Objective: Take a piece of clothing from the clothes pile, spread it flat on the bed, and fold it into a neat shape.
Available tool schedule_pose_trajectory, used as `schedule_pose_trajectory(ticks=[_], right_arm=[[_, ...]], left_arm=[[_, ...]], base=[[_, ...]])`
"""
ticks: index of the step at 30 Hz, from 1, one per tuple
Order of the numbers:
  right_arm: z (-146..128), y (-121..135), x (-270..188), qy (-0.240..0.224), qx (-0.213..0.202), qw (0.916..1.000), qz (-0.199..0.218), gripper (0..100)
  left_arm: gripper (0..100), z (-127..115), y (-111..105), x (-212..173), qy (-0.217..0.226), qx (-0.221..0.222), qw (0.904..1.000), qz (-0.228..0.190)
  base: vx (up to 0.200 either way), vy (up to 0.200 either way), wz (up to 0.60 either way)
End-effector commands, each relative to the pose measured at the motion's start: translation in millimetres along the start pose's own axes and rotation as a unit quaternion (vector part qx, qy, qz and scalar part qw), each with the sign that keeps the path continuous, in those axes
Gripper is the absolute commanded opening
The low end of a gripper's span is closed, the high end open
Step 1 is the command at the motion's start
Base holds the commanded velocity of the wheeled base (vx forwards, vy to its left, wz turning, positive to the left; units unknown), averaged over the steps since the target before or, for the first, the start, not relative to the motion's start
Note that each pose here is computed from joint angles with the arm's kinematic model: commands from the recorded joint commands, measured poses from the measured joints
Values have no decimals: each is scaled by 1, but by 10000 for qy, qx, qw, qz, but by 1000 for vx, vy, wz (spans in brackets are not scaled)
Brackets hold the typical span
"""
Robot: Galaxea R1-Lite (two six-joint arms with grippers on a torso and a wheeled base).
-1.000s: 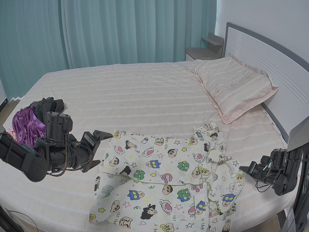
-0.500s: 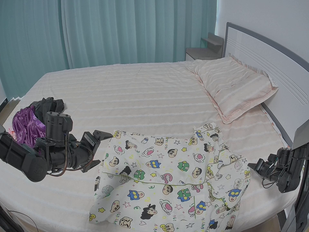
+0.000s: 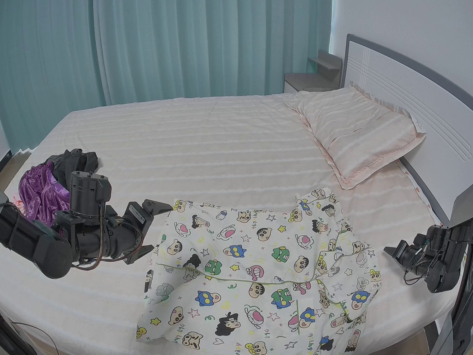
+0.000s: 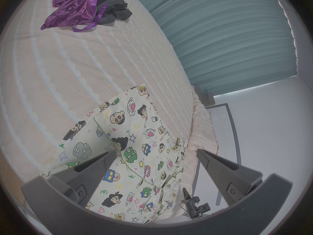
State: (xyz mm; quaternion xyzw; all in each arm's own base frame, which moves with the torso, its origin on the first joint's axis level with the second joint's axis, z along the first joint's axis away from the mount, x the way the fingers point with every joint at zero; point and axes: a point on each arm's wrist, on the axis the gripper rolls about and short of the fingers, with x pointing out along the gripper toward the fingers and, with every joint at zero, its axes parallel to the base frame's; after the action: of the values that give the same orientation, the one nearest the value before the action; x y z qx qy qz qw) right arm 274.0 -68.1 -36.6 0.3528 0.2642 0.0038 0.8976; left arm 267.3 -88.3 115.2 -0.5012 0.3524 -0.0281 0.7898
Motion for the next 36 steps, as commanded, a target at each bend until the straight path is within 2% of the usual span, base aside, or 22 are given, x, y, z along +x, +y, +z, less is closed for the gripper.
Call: schedule_pose_trajectory(ticks=[1, 2, 6, 12, 17, 20, 23, 29, 36], right_arm=[[3, 3, -3, -96, -44, 9999, 54, 0], [4, 4, -3, -99, -54, 9999, 73, 100], [10, 15, -9, -202, -116, 9994, 237, 100], [15, 49, 9, -210, -309, 9975, 608, 100], [41, 89, 40, 31, -223, 9965, 804, 100], [59, 106, 64, 3, -198, 9951, 964, 100], [61, 110, 94, 156, -198, 9951, 956, 100], [53, 112, 122, 337, -249, 9943, 985, 100], [37, 117, 162, 486, -312, 9958, 707, 100]], left_arm=[[100, 0, 0, 1, 11, -5, 10000, 6], [100, 0, 0, 1, 11, -5, 10000, 6], [100, -3, -1, 0, 35, 22, 10000, -17], [100, -13, -3, -2, 163, 117, 9998, -39], [100, -14, -4, -2, 162, 136, 9997, -94], [100, -15, -3, -3, 178, 139, 9997, -92], [100, -15, -4, -4, 176, 130, 9997, -115], [100, -16, -5, -5, 190, 140, 9996, -136], [100, -20, -5, -5, 251, 186, 9994, -138]], base=[[0, 0, 0], [0, 0, 0], [0, 0, 0], [0, 0, 0], [0, 0, 0], [0, 0, 0], [0, 0, 0], [0, 0, 0], [0, 0, 0]])
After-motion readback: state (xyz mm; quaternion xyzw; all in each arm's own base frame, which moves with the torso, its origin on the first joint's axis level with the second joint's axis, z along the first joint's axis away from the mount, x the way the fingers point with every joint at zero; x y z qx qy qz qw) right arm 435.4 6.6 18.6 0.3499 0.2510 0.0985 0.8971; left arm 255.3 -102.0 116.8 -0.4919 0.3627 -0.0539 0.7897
